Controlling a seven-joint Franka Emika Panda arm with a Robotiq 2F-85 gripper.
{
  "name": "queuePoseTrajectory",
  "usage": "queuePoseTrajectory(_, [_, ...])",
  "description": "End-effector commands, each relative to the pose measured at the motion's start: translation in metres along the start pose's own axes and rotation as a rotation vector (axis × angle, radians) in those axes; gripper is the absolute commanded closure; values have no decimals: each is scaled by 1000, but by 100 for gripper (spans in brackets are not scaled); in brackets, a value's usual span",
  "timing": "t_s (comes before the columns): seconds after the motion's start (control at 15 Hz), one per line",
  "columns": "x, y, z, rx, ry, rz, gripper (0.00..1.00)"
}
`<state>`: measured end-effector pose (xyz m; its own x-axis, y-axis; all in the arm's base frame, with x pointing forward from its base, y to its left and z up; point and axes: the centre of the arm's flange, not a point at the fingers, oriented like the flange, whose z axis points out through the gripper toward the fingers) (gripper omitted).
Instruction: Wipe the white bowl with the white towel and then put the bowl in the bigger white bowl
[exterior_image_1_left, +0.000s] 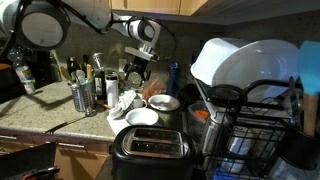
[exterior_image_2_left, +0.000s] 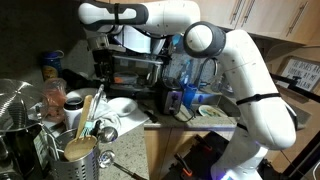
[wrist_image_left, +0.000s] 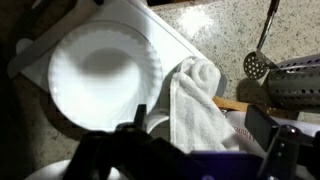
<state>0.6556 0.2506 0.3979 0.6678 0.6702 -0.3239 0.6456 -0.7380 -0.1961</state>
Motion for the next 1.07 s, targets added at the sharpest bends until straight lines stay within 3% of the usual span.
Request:
queuePoseTrajectory(0.0, [-52,-16,32,3,-77,107,0])
queuePoseTrajectory(0.53, [-82,-30,101,-40,-201,84,0])
queuePoseTrajectory(1.0, [-86,-31,147,-132,-171,48,0])
